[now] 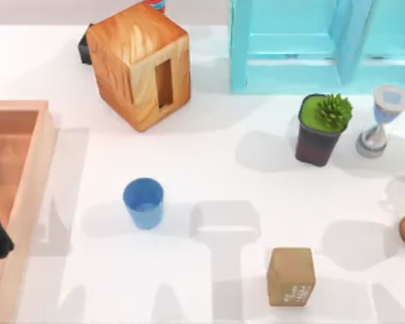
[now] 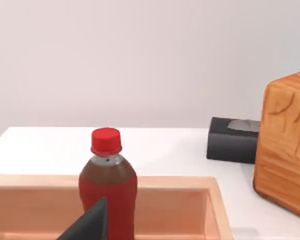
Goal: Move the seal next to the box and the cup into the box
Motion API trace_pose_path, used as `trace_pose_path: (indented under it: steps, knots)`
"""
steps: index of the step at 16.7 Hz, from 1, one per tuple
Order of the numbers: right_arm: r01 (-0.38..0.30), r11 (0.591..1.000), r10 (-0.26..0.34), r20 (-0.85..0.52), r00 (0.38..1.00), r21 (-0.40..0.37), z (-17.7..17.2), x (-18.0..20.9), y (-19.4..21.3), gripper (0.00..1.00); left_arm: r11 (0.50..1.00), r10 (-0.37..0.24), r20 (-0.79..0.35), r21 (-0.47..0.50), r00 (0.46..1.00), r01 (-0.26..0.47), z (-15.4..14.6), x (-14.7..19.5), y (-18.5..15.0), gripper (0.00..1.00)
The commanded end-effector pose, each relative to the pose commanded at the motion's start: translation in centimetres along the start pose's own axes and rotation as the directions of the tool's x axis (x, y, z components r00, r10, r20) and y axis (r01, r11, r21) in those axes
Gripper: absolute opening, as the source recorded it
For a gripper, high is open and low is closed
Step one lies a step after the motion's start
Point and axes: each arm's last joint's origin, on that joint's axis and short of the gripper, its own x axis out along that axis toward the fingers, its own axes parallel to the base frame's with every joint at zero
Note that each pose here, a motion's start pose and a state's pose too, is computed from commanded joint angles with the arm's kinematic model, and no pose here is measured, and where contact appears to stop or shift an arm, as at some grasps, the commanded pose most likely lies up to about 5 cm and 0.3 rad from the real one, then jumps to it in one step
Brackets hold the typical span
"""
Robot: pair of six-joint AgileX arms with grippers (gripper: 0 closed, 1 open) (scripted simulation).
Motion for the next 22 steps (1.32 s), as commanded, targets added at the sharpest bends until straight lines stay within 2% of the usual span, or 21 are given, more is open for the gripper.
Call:
trace_pose_path:
  steps: [3,5,8,10,13,16,19,22]
  knots:
    - [0.000,1.000,0.000,0.000,1.000,0.000,0.0,0.0,0.0,1.00,1.000,-0.010,-0.007,-0.005,1.000,0.010,0.2,0.0,-0.1,1.00]
    - [0.000,1.000,0.000,0.000,1.000,0.000,0.0,0.0,0.0,1.00,0.998,-0.060,-0.042,-0.028,0.997,0.059,1.1,0.0,-0.5,1.00]
    - [0.000,1.000,0.000,0.000,1.000,0.000,0.0,0.0,0.0,1.00,0.979,-0.194,-0.151,-0.099,0.969,0.180,3.7,0.4,-1.8,1.00]
    - [0.000,1.000,0.000,0.000,1.000,0.000,0.0,0.0,0.0,1.00,0.951,-0.299,-0.262,-0.166,0.918,0.262,5.9,1.2,-3.2,1.00]
    - [0.000,1.000,0.000,0.000,1.000,0.000,0.0,0.0,0.0,1.00,0.900,-0.433,-0.471,-0.274,0.769,0.339,9.0,3.6,-6.4,1.00]
    - [0.000,1.000,0.000,0.000,1.000,0.000,0.0,0.0,0.0,1.00,0.875,-0.482,-0.687,-0.348,0.544,0.336,10.5,6.8,-11.6,1.00]
    - [0.000,1.000,0.000,0.000,1.000,0.000,0.0,0.0,0.0,1.00,0.894,-0.427,-0.850,-0.347,0.308,0.282,10.2,9.4,-18.0,1.00]
    - [0.000,1.000,0.000,0.000,1.000,0.000,0.0,0.0,0.0,1.00,0.933,-0.314,-0.940,-0.281,0.131,0.223,9.0,10.4,-24.3,1.00]
